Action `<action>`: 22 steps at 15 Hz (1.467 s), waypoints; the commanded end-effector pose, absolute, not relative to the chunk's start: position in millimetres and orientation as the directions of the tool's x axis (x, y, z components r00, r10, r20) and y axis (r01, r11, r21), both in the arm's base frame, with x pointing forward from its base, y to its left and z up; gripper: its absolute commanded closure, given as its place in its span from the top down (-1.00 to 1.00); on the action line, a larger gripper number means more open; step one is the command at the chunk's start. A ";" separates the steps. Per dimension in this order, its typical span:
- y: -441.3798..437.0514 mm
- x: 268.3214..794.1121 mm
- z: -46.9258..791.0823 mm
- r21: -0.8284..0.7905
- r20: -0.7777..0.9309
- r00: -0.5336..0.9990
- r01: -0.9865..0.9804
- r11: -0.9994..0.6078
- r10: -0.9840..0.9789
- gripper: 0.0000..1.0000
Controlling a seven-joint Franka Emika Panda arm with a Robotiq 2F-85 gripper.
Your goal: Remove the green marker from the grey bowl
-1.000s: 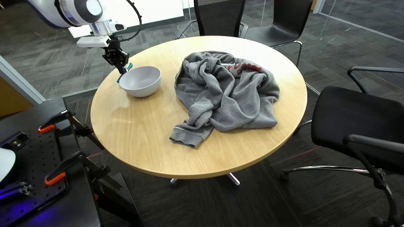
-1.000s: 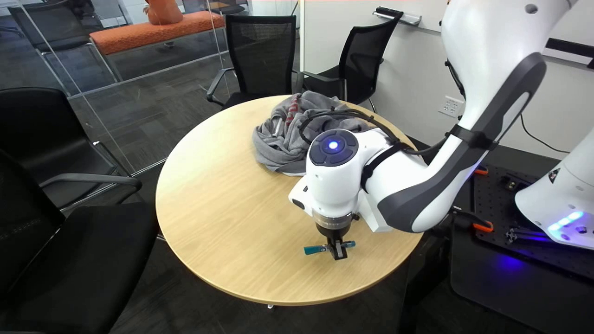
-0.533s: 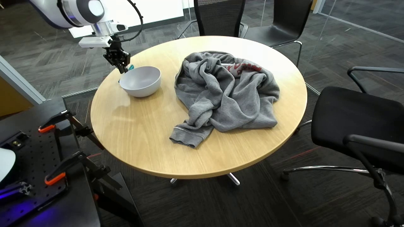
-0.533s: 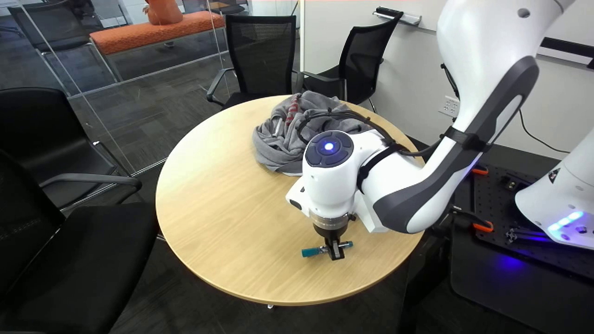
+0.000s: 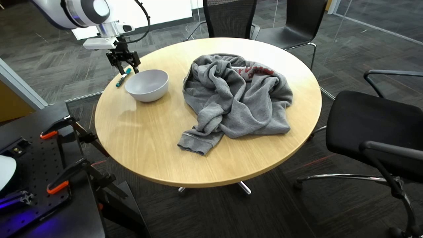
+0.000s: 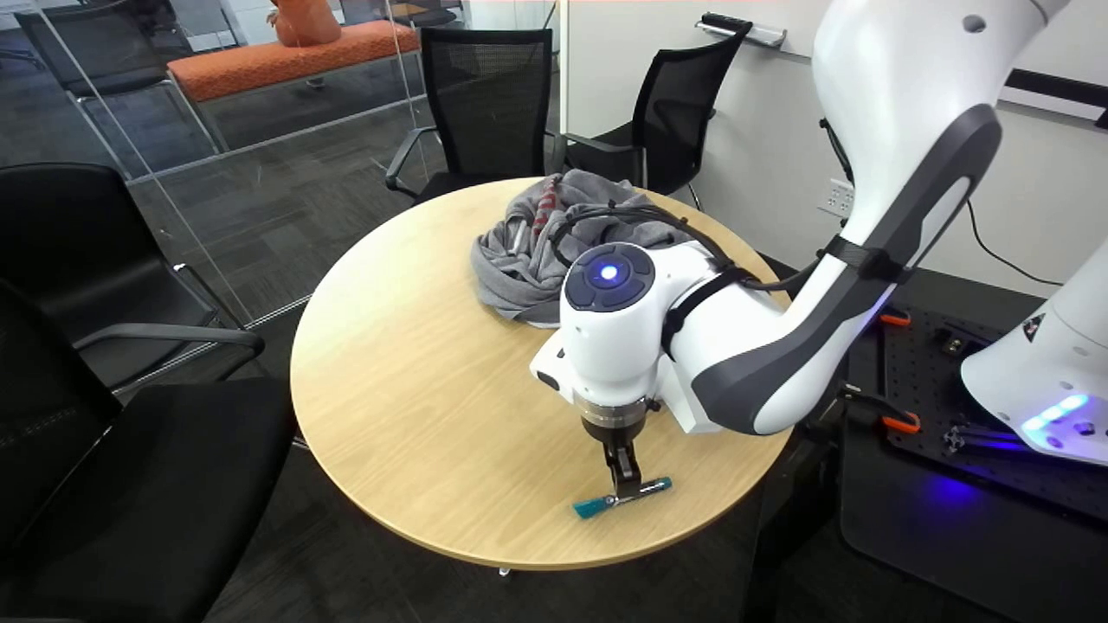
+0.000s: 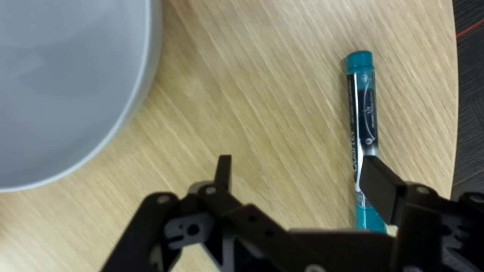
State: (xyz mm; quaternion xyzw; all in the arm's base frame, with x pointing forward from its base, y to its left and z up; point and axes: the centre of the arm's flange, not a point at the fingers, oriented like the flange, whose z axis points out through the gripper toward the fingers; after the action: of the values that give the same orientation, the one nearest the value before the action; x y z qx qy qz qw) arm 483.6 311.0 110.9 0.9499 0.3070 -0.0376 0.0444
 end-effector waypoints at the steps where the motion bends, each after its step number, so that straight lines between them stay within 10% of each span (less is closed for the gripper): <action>1: 313.6 491.8 111.3 0.062 -0.121 0.794 0.605 -0.794 0.596 1.00; 22: 304.4 419.2 237.0 0.227 0.039 0.779 0.603 -0.764 0.626 1.00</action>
State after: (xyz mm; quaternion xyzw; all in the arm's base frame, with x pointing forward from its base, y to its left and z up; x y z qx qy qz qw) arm 441.9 318.8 209.8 0.9373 0.3350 0.0375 0.0885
